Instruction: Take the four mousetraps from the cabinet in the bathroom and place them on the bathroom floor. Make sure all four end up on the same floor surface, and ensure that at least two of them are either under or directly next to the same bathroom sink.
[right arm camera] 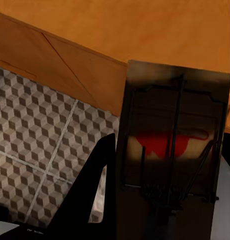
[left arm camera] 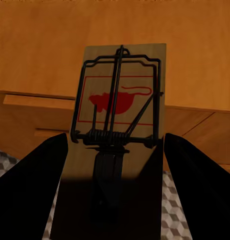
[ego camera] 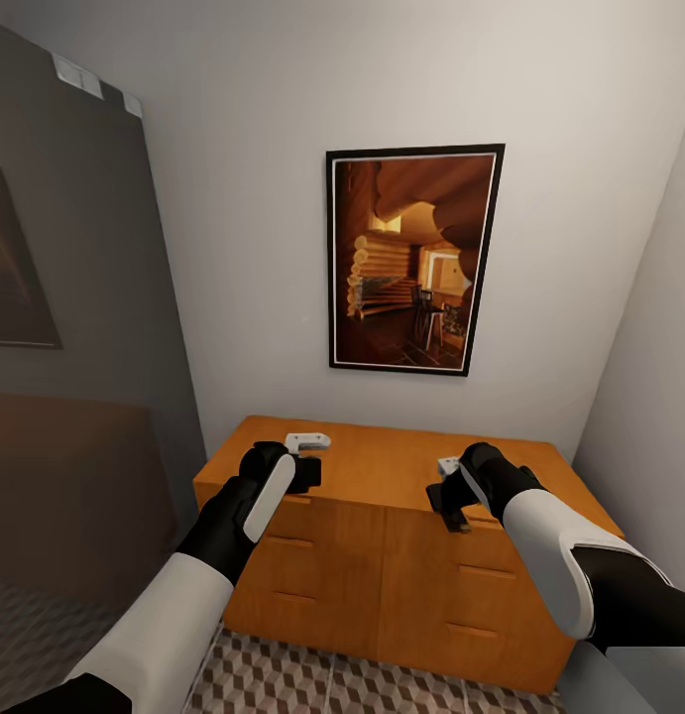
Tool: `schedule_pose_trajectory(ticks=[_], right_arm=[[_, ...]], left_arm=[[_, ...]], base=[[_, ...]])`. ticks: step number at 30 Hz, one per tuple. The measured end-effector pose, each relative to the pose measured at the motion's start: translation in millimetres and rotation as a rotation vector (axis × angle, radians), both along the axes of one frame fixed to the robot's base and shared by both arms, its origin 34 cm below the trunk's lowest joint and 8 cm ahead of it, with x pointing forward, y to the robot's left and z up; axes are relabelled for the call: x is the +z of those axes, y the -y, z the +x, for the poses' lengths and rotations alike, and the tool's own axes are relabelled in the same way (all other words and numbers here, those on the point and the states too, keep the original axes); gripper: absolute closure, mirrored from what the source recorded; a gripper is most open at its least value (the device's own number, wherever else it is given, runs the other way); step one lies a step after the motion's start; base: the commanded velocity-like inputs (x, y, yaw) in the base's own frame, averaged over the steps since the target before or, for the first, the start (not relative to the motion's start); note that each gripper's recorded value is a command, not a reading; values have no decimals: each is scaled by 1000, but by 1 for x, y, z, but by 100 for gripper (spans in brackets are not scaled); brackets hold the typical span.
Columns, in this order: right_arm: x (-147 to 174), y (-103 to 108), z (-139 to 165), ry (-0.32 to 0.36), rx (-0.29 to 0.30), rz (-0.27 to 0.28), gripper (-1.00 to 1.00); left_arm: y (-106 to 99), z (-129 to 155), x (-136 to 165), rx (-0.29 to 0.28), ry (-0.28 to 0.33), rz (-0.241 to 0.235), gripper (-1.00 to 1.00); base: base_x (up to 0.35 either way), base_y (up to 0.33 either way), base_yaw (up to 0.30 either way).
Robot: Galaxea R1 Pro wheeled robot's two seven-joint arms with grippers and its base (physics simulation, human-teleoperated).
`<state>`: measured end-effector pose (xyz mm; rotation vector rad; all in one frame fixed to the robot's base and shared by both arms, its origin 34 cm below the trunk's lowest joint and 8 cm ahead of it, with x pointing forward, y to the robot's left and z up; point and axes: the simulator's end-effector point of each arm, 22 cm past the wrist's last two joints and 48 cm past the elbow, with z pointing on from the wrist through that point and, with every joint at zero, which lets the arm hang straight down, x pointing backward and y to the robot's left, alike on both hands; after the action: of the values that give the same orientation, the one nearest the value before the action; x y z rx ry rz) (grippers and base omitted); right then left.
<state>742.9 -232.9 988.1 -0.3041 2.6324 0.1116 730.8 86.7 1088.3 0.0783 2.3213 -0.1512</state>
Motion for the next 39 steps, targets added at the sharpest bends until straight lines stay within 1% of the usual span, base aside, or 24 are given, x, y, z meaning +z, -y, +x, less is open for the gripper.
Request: schedule_pose_trajectory(ticks=[2, 4, 5, 7, 8, 10, 11, 13, 14, 15, 16, 18, 19, 21, 23, 26, 29, 30, 32, 34, 35, 37, 39], right_arm=[[2, -2, 3, 26, 10, 5, 100], [0, -4, 2, 33, 17, 7, 100], [-4, -5, -1, 26, 21, 9, 100], [-16, -8, -9, 10, 34, 14, 100], [-18, -10, -11, 10, 39, 16, 100], [-34, -16, -18, 15, 67, 25, 100], [-39, -18, -21, 16, 74, 25, 100], [-56, -21, -31, 30, 92, 17, 100], [-62, -19, -31, 48, 92, 5, 100], [-65, -18, -32, 57, 91, -2, 100], [-74, -16, -37, 63, 88, -14, 100], [-98, -14, -53, 55, 84, -26, 100], [-104, -14, -57, 54, 84, -27, 100], [-125, -16, -74, 52, 90, -25, 100], [-141, -18, -86, 62, 98, -19, 100], [-159, -19, -101, 89, 105, -15, 100], [-179, -16, -121, 90, 99, -25, 100], [-182, -15, -123, 90, 97, -27, 100], [-192, -13, -133, 104, 93, -34, 100], [-199, -8, -139, 144, 77, -53, 100], [-201, -5, -140, 156, 69, -61, 100], [-209, 7, -148, 187, 30, -105, 100], [-214, 16, -154, 198, -1, -130, 100]], left_arm=[[-1, 0, 1, 2, 1, 0, 100], [-3, 0, 2, 9, 4, 2, 100], [-11, 1, -4, 21, -1, 11, 100], [-31, 2, -28, 57, -31, 32, 100], [-36, 2, -35, 67, -42, 36, 100], [-54, -3, -66, 100, -87, 54, 100], [-58, -5, -76, 110, -102, 59, 100], [-75, -19, -122, 155, -164, 76, 100], [-84, -26, -146, 180, -187, 80, 100], [-88, -30, -158, 193, -196, 82, 100], [-95, -39, -178, 216, -206, 81, 100], [-109, -59, -218, 248, -228, 79, 100], [-111, -65, -227, 253, -233, 79, 100], [-120, -87, -256, 264, -254, 73, 100], [-126, -100, -271, 271, -254, 73, 100], [-136, -117, -287, 288, -234, 78, 100], [-152, -143, -309, 306, -246, 94, 100], [-155, -146, -311, 308, -246, 97, 100], [-169, -157, -320, 325, -239, 110, 100], [-185, -165, -325, 342, -219, 124, 100], [-188, -166, -326, 345, -214, 126, 100], [-198, -174, -331, 353, -202, 131, 100], [-206, -180, -335, 359, -190, 137, 100]], base=[[0, 0, 0], [0, 0, 0], [0, 0, 0], [0, 0, 0], [0, 0, 0], [0, 0, 0], [0, 0, 0], [0, 0, 0], [0, 0, 0], [0, 0, 0], [0, 0, 0], [0, 0, 0], [0, 0, 0], [0, 0, 0], [0, 0, 0], [0, 0, 0], [0, 0, 0], [0, 0, 0], [0, 0, 0], [0, 0, 0], [0, 0, 0], [0, 0, 0], [0, 0, 0]])
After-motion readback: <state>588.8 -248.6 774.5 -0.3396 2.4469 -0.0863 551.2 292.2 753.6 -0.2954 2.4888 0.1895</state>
